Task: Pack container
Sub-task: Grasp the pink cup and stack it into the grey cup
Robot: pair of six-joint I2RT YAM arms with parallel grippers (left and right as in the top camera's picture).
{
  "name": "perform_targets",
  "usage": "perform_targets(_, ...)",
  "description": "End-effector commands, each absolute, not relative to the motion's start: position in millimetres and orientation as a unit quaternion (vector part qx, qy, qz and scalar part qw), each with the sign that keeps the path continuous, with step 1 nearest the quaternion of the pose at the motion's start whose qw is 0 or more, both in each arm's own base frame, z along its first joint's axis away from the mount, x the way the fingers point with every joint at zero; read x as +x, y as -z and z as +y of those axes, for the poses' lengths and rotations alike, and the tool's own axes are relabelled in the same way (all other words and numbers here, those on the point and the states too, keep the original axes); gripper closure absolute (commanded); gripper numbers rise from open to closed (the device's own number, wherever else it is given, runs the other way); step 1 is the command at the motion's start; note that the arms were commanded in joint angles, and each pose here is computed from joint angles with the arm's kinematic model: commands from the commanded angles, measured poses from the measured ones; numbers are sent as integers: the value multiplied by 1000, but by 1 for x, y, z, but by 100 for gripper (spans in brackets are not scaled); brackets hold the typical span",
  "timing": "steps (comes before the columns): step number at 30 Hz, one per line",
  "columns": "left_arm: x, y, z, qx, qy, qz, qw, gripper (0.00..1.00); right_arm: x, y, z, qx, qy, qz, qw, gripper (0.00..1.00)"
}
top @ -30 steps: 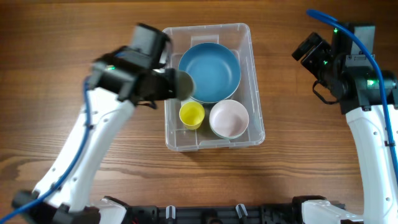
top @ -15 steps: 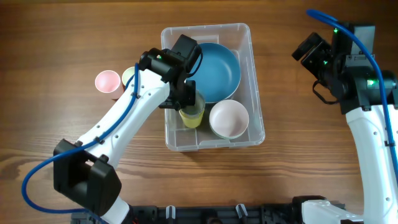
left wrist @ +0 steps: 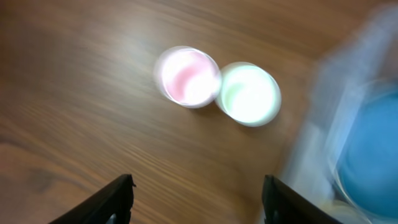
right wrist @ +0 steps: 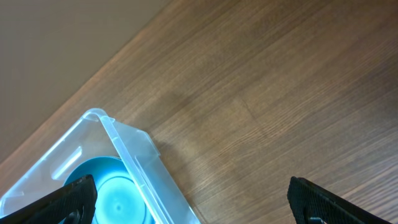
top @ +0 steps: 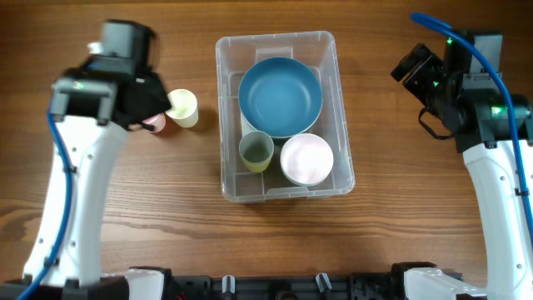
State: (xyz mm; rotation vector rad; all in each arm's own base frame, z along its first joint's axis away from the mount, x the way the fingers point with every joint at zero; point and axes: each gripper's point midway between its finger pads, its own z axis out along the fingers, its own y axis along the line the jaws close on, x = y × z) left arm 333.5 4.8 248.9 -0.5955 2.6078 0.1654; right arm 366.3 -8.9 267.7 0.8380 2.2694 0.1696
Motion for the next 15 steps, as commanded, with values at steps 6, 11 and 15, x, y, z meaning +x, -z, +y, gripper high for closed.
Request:
perform_targets(6,376,-144,84,-322,5,941,106,37,368,-270,-13,333,-60,871,355,0)
perform_targets(11,383,-77,84,-317,0,948,31,40,368,-270,-13,333,-60,871,355,0)
perform_targets(15,386,-58,85,-311,-2,950,16,52,368,-270,-13,333,-60,871,355,0)
